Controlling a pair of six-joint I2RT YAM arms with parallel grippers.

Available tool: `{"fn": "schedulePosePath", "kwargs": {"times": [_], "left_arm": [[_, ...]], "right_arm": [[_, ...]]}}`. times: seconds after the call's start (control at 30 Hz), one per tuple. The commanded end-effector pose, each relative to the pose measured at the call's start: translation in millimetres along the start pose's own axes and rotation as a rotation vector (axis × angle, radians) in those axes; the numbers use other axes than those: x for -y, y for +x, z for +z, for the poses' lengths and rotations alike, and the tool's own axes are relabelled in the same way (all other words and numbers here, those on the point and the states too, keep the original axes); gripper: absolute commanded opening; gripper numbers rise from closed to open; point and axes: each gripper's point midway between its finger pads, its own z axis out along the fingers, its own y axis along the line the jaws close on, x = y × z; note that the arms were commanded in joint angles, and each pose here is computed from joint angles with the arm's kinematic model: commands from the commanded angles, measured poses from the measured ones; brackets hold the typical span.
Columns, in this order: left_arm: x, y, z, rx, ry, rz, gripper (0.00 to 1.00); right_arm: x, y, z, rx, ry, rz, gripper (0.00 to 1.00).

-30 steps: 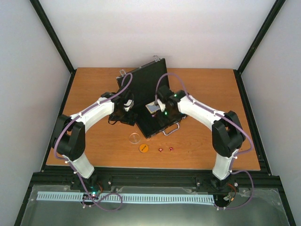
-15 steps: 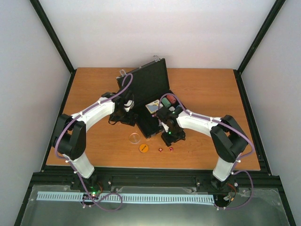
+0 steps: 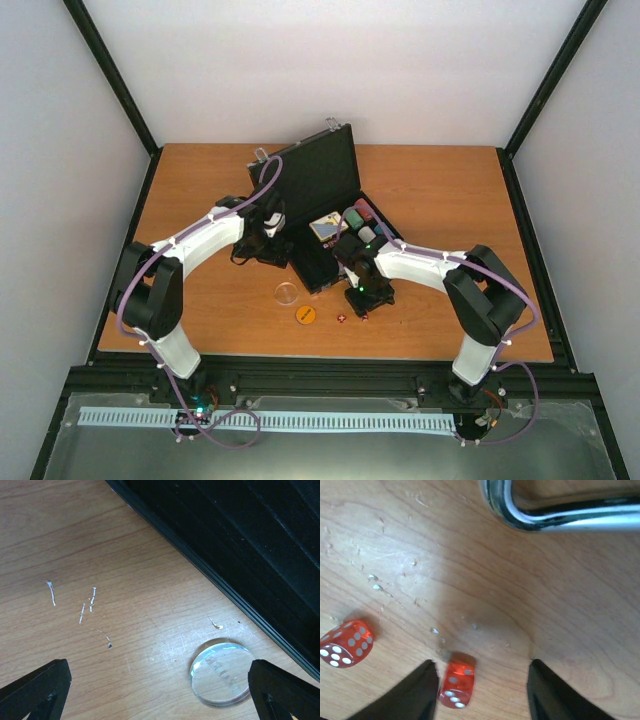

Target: Pack up texas hold em set

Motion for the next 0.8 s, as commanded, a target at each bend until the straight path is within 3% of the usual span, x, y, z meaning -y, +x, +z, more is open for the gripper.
{"fn": "schedulePosePath", "kwargs": {"times": [0.0,0.1,0.47,0.67,0.77], "left_arm": [[0.5,-6.6,-3.3,0.018,0.005,0.000,1.00],[0.1,-6.3,-3.4,0.019,0.003,0.000,1.00],[1.0,-5.5,-2.3,0.016,0.009,0.000,1.00],[1.1,-6.5,-3.0,0.019,0.009,-0.001,1.00],[0.7,-6.5,-3.2,0.019,0.007,-0.001,1.00]], "right_arm": [[-6.7,0.2,3.5,-0.002,-0.020,-0.001,0.45],[-7.5,6.1,2.2,-0.017,-0.027,-0.004,0.38],[-10.8,13.6,2.2,-0.033,-0.046,0.002,0.37],[-10.5,11.6,4.1,-0.038,-0.039,-0.001,0.17],[-8.8,11.5,0.0,-0.037,-0.028,-0.004,0.14]]}}
